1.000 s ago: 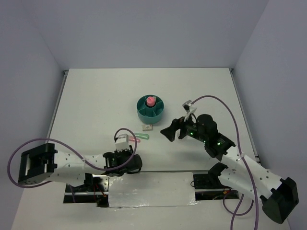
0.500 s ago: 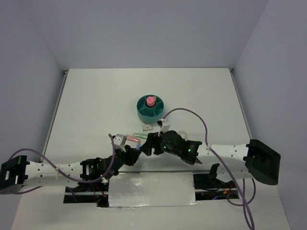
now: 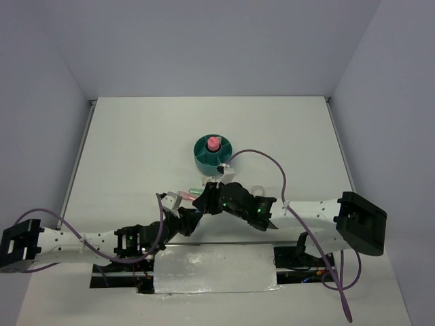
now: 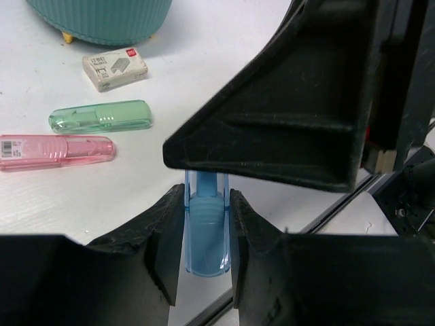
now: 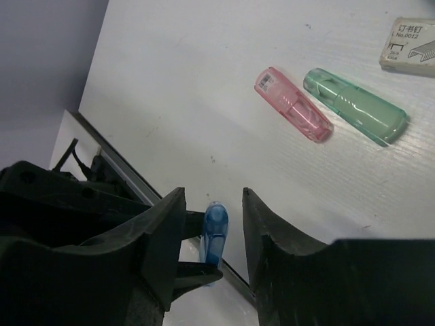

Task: Sort the stationery into containers
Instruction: Place the pen in the storage box.

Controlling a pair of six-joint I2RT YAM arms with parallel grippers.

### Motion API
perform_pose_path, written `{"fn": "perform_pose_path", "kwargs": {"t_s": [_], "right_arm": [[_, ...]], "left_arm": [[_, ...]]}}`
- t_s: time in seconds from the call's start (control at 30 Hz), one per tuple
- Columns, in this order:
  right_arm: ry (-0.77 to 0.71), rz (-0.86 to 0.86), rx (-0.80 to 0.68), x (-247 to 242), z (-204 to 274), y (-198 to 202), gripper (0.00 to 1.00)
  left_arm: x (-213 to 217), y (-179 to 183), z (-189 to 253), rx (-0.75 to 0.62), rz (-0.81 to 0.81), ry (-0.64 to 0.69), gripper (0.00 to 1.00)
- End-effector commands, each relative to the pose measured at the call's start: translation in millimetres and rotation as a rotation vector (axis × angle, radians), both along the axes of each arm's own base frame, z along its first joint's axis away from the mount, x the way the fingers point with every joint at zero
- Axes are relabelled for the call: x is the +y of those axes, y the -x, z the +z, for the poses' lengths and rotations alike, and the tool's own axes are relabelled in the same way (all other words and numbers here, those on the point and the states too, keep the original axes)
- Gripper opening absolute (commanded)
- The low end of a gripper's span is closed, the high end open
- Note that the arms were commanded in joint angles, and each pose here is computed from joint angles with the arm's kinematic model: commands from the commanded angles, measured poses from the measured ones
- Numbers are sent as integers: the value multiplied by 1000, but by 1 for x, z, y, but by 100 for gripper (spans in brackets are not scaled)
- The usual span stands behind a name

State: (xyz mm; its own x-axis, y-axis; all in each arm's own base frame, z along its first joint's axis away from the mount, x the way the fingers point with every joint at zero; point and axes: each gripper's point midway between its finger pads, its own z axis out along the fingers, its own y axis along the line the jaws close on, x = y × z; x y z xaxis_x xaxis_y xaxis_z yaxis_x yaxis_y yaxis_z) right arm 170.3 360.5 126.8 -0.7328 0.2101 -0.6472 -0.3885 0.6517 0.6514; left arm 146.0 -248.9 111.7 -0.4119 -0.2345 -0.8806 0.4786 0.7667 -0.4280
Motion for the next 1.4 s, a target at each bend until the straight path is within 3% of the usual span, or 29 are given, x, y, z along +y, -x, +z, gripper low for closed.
{"fn": "perform_pose_path", "kwargs": {"t_s": [0.0,0.1,0.17,0.2,0.3,0.33,0.37,0.47,0.63,0.67,0.7,0.8,1.03,1.2,1.37], "right_arm": [[-77,19,-9,15,19,4,45],[-92,54,0,19,19,8,42],[-87,75,-3,25,22,10,29],[-80,85,-5,26,22,11,27],[-87,85,-15,27,25,9,0],[-85,81,-21,26,25,8,0],[-92,73,-36,24,30,6,0],[-52,-54,-122,0,45,-26,0],[48,-490,-272,-96,83,-109,0],[67,-540,-282,-109,86,-118,0],[75,-645,-301,-132,97,-135,0],[107,-775,-321,-166,105,-163,0],[135,-825,-304,-170,109,-224,0],[163,-791,-309,-152,111,-252,0],[202,-754,-245,-140,82,-258,0]], "left_arm": [[2,-5,20,-49,30,53,5],[5,-7,28,-74,38,58,11],[6,-8,33,-88,37,57,14],[7,-8,34,-90,38,59,15],[9,-9,38,-97,41,56,28],[10,-8,39,-98,41,58,35],[11,-8,36,-89,42,48,58],[21,-11,31,-37,103,24,99],[46,-18,25,108,300,-20,99],[64,-17,11,127,343,-117,99],[68,-19,20,164,418,-53,99],[96,-19,19,212,547,-85,99],[105,-52,22,305,625,-229,99],[91,-74,22,328,582,-210,99],[90,-84,13,364,598,-237,99]]}}
